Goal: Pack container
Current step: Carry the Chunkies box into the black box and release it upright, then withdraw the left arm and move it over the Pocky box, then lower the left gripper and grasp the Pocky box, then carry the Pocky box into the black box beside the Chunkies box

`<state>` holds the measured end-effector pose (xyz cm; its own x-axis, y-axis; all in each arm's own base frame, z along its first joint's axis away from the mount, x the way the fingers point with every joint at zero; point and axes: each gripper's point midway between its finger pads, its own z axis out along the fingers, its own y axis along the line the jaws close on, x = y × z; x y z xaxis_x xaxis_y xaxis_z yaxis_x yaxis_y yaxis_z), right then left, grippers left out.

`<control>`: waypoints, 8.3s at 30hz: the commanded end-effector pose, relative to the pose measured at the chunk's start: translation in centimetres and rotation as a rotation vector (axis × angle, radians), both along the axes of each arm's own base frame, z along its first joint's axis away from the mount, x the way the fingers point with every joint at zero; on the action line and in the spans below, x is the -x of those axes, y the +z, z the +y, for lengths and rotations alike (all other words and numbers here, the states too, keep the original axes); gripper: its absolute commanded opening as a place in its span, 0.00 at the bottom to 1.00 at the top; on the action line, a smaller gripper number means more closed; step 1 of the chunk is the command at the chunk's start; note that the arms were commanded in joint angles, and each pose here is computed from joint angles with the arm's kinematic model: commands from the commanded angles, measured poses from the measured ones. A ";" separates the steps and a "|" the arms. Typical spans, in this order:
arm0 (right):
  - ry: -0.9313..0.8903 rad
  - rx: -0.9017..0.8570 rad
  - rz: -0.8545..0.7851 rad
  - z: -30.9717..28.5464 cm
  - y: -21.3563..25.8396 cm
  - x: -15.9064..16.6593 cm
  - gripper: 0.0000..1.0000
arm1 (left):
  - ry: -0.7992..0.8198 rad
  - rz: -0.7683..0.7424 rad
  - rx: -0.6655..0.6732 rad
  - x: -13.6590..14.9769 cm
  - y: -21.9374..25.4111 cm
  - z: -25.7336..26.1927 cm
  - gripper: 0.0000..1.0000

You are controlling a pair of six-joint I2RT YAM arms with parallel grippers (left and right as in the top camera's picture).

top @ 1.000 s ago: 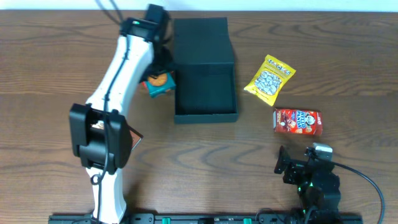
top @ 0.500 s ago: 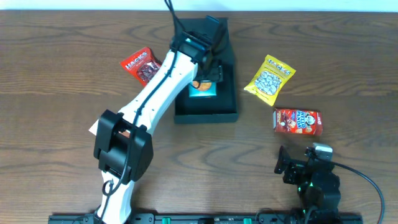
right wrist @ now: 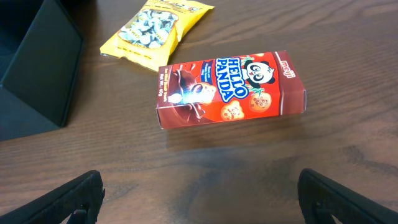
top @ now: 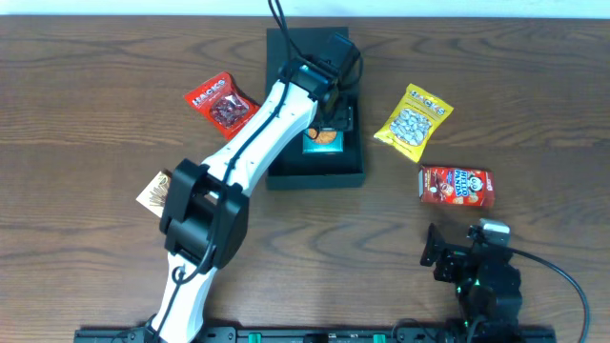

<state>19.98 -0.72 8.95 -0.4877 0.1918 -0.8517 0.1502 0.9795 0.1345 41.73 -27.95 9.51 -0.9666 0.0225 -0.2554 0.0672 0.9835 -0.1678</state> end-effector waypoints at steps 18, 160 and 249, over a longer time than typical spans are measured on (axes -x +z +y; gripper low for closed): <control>0.001 -0.010 0.005 0.1 -0.3 0.0 0.99 | -0.001 0.067 0.041 2.6 0.2 -2.8 0.97; 0.001 -0.010 0.005 0.1 -0.3 0.0 0.99 | 0.982 0.370 -0.127 15.5 -9.6 31.4 0.95; 0.001 -0.010 0.005 0.1 -0.3 0.0 0.99 | 0.137 -0.024 -0.114 -4.0 3.1 9.2 0.69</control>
<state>19.98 -0.72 8.94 -0.4881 0.1917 -0.8515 0.1502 0.9795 0.1345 45.54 -17.59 13.31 -0.9451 -0.1532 -0.2887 -0.1320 0.9870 -0.0917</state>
